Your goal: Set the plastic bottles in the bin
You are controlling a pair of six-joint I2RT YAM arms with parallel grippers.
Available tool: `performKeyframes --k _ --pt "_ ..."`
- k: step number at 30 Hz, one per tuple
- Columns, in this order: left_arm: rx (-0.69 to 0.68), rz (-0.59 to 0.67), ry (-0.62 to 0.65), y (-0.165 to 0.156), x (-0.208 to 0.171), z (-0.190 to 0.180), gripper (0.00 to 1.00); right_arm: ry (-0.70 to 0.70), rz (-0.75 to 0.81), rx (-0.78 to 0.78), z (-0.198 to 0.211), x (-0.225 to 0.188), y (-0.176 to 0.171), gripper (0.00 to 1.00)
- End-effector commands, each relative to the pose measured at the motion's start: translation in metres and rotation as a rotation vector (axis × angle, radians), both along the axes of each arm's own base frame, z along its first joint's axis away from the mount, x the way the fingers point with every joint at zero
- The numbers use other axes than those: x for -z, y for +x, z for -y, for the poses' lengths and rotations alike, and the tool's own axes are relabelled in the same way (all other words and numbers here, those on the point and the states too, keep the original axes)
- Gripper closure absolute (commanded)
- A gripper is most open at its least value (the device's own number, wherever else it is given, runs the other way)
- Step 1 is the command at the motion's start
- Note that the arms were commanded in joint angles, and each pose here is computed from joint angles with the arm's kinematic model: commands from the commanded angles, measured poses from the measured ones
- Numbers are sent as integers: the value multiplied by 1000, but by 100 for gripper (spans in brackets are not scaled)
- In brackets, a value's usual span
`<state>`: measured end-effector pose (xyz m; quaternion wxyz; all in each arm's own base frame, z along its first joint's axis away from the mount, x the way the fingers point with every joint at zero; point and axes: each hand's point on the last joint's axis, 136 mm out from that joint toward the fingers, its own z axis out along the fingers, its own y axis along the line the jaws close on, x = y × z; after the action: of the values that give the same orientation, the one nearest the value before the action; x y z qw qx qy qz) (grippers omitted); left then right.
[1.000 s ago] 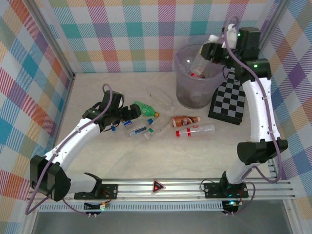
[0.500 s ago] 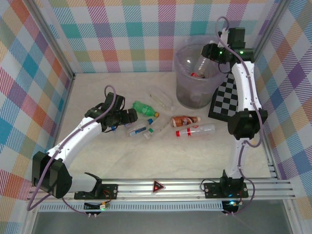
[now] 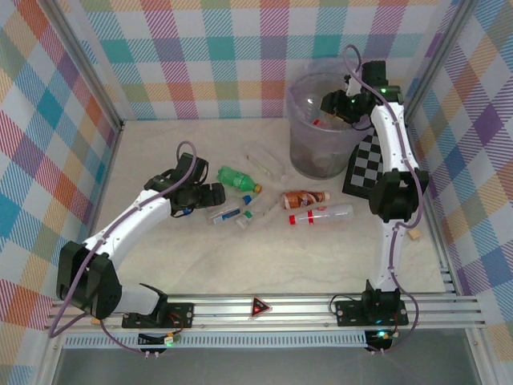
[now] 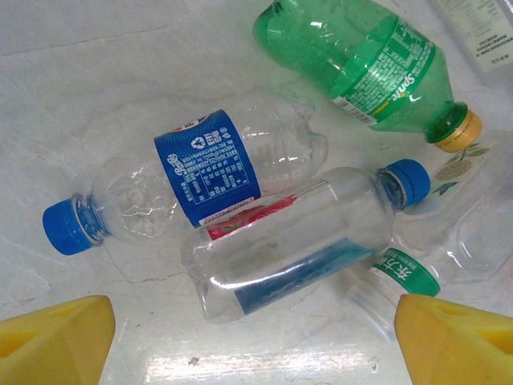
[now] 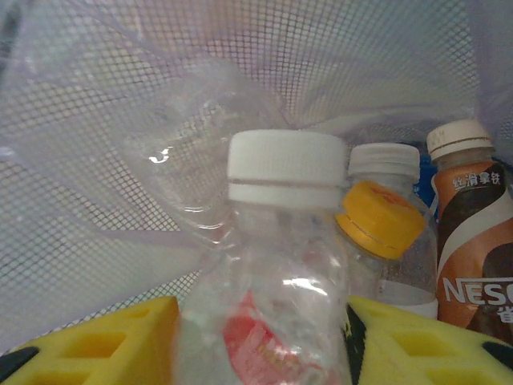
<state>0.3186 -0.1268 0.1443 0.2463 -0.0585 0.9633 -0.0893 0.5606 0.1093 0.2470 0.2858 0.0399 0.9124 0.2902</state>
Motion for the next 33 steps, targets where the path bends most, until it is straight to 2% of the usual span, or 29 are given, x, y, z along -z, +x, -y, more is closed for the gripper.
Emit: performKeyframes --k 1,7,12,23,33 --pt "17 -39 25 -4 11 -3 10 10 -116 -39 -12 39 -8 47" --pt "27 -56 29 -5 16 -3 7 -2 -140 -45 -16 53 -12 35" --pt "37 -61 41 -8 17 -4 6 -6 -119 -43 -16 43 -10 18" --pt "46 -46 36 -12 15 -5 2 -23 45 -35 -11 -40 -20 1" --pt "100 -55 27 -8 16 3 0 -18 194 -49 -10 -110 -49 1"
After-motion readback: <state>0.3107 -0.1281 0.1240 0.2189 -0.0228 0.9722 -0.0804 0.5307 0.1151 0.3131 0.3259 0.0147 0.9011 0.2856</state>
